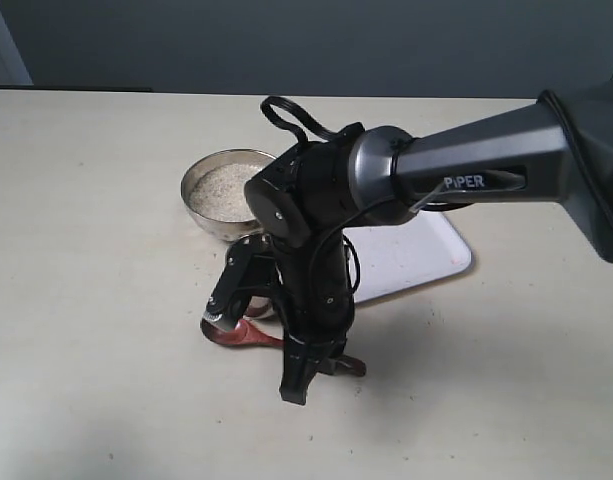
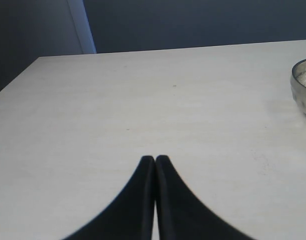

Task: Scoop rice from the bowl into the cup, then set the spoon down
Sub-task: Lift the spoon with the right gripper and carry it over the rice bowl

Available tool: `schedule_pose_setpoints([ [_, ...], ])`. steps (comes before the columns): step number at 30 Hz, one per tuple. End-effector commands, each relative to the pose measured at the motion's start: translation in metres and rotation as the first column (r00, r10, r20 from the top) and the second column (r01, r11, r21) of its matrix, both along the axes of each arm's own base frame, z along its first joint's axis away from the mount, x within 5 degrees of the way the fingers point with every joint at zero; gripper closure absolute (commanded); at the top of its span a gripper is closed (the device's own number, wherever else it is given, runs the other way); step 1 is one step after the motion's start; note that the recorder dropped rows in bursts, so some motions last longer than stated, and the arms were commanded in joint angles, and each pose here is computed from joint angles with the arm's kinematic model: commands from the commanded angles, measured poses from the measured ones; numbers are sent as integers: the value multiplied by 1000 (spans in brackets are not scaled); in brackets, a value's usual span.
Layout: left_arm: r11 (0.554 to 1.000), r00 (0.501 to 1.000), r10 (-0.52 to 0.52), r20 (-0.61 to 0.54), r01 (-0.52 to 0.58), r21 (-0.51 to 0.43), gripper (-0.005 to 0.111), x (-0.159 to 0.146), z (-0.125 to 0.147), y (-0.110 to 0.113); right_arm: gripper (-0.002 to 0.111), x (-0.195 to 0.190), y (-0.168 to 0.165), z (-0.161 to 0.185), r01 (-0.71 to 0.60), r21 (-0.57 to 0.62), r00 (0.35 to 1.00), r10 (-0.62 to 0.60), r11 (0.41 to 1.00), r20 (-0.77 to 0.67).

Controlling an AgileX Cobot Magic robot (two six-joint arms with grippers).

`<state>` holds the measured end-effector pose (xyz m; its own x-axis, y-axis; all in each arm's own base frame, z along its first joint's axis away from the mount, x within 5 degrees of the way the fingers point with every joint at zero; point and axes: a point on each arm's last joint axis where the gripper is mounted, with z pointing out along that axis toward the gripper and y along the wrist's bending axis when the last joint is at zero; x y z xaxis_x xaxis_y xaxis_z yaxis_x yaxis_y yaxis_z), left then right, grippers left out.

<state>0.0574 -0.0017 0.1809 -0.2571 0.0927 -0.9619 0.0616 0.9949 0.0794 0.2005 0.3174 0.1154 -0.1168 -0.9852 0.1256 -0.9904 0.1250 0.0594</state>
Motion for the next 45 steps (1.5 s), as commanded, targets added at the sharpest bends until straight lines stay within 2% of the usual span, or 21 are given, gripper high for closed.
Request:
schedule_pose_setpoints([
  [1, 1000, 1000, -2, 15, 2, -4, 106, 0, 3, 0, 108, -4, -5, -12, 6, -66, 999, -9, 998, -51],
  [10, 1000, 1000, -2, 15, 2, -4, 106, 0, 3, 0, 108, -10, -14, -4, -21, -147, 993, 3, 989, -117],
  [13, 1000, 1000, -2, 15, 2, -4, 106, 0, 3, 0, 108, -16, -12, 9, -47, -96, 986, 31, 994, -167],
  [17, 1000, 1000, -2, 15, 2, -4, 106, 0, 3, 0, 108, -23, -7, 38, -86, 44, 975, 93, 995, -203],
  [21, 1000, 1000, -2, 18, 2, -4, 106, 0, 4, 0, 108, -20, -4, 77, -109, 141, 985, 126, 984, -121],
  [26, 1000, 1000, -2, 18, 2, -4, 106, 0, 4, 0, 108, -6, -4, 128, -201, 185, 978, 186, 962, 96],
  [31, 1000, 1000, -2, 18, 2, -4, 106, 0, 4, 0, 108, 19, -4, 160, -291, 90, 908, 245, 952, 340],
  [36, 1000, 1000, -2, 18, 2, -4, 106, 0, 4, 0, 109, 39, -11, 176, -251, -45, 818, 237, 967, 524],
  [40, 1000, 1000, -2, 18, 2, -4, 106, 0, 4, 0, 109, 46, -10, 173, -251, -94, 785, 259, 963, 562],
  [45, 1000, 1000, -2, 18, 2, -4, 106, 0, 4, 0, 109, 57, -2, 151, -270, -179, 752, 323, 946, 575],
])
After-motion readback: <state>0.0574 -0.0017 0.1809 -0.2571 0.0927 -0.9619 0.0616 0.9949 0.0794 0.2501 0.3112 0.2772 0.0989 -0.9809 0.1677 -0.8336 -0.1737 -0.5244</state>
